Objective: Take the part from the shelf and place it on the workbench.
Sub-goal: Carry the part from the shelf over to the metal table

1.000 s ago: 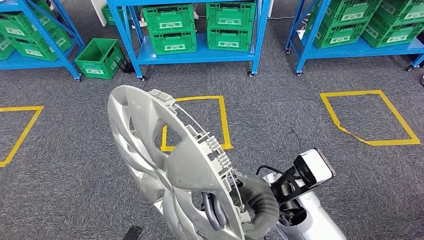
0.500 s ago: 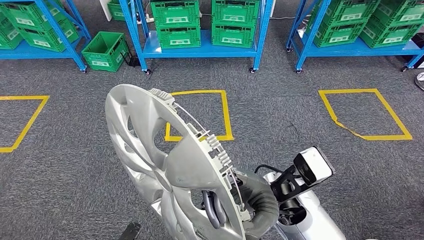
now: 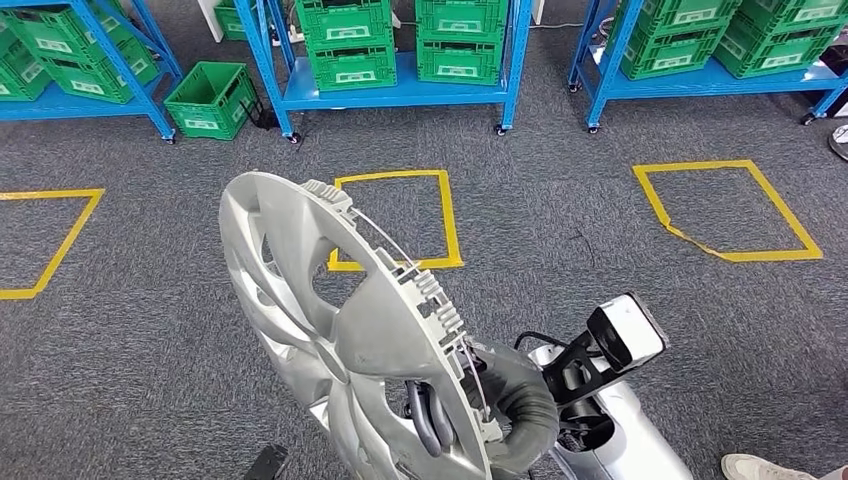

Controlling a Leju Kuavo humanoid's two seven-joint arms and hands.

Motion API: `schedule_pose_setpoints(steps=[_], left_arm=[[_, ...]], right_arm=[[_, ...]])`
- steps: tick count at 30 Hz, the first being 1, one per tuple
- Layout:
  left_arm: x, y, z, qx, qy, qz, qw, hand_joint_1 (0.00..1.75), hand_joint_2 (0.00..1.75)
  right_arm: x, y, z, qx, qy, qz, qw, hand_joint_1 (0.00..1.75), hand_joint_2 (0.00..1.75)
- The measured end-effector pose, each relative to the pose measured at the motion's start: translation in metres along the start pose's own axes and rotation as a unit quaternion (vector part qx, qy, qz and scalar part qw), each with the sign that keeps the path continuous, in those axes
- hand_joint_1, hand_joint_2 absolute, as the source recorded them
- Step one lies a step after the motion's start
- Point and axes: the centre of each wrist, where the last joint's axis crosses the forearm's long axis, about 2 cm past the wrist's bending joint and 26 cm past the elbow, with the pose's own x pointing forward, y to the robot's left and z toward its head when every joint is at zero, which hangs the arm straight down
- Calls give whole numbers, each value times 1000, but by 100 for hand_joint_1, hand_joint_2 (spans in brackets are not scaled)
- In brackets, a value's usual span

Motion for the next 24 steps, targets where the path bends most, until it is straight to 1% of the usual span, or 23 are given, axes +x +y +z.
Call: schedule_pose_setpoints(steps=[14, 24], left_arm=[[-1, 5, 0, 8, 2, 6, 1000, 0, 175], [-2, -4, 1, 5, 3, 2, 1000, 0, 175]], right_arm=[[0, -1, -4, 4, -4, 2, 1000, 175, 175], [-1, 0, 0, 0, 0, 0, 1000, 175, 175]])
